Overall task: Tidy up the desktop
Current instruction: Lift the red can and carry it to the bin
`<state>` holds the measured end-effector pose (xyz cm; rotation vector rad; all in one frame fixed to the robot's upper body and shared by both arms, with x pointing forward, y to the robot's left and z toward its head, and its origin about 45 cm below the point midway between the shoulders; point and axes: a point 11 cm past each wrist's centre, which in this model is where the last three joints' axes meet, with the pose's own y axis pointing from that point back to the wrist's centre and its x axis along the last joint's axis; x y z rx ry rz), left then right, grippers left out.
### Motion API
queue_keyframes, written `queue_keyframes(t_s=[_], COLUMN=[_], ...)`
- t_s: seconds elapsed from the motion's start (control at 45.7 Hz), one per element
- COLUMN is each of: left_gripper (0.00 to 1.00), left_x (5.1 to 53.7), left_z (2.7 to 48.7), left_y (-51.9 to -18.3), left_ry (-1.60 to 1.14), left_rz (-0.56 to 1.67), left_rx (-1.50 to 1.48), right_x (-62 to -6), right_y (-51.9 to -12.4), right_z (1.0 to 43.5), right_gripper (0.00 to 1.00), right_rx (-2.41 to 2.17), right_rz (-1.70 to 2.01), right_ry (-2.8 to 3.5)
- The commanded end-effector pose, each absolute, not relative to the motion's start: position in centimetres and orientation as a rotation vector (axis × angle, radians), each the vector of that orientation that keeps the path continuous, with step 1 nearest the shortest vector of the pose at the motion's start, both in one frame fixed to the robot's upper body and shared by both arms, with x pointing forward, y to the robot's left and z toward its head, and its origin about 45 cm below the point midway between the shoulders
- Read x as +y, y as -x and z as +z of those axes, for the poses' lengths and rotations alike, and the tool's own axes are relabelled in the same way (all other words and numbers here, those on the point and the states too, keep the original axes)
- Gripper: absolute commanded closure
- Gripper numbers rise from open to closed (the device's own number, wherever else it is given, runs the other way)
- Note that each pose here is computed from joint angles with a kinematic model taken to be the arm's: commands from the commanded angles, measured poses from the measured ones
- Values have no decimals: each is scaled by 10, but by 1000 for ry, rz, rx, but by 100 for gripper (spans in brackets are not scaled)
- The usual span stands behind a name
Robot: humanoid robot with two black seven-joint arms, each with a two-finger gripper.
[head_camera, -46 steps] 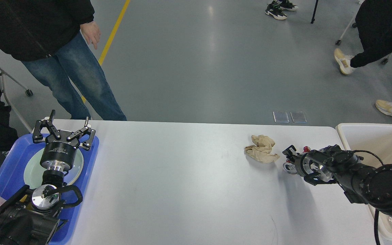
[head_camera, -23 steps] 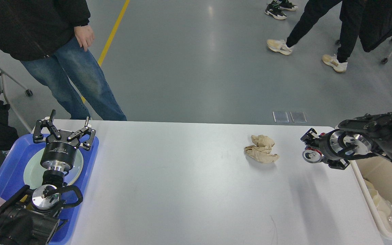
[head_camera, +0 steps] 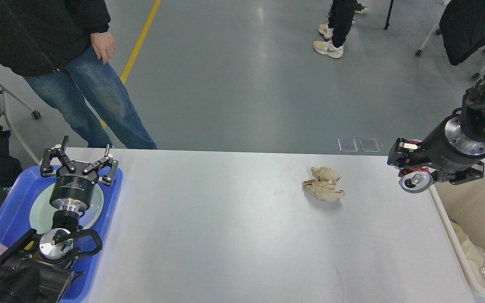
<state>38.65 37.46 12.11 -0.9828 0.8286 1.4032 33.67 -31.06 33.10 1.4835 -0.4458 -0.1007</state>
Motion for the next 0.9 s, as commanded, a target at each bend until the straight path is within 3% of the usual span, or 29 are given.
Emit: queue_keyframes(t_s=[0.0, 0.219, 0.415, 0.678, 0.875], left_gripper=[4, 4, 4, 4, 4], left_x=[375, 374, 374, 374, 374], left_z=[121, 121, 120, 121, 121], left_y=[-386, -387, -386, -387, -386], left_ry=[983, 983, 983, 983, 986], left_rz=[1404, 1402, 1404, 1402, 1402], left_rx=[829, 829, 831, 829, 829], right_x=[-297, -305, -349, -467, -533], right_y=[-318, -315, -322, -336, -342], right_z=[347, 351, 347, 298, 237], right_gripper=[100, 100, 100, 100, 100], right_rx=[-348, -376, -497, -763, -911], right_rz=[-87, -104, -132, -202, -197], right_ry=[-1508, -1532, -1498, -1318, -1166])
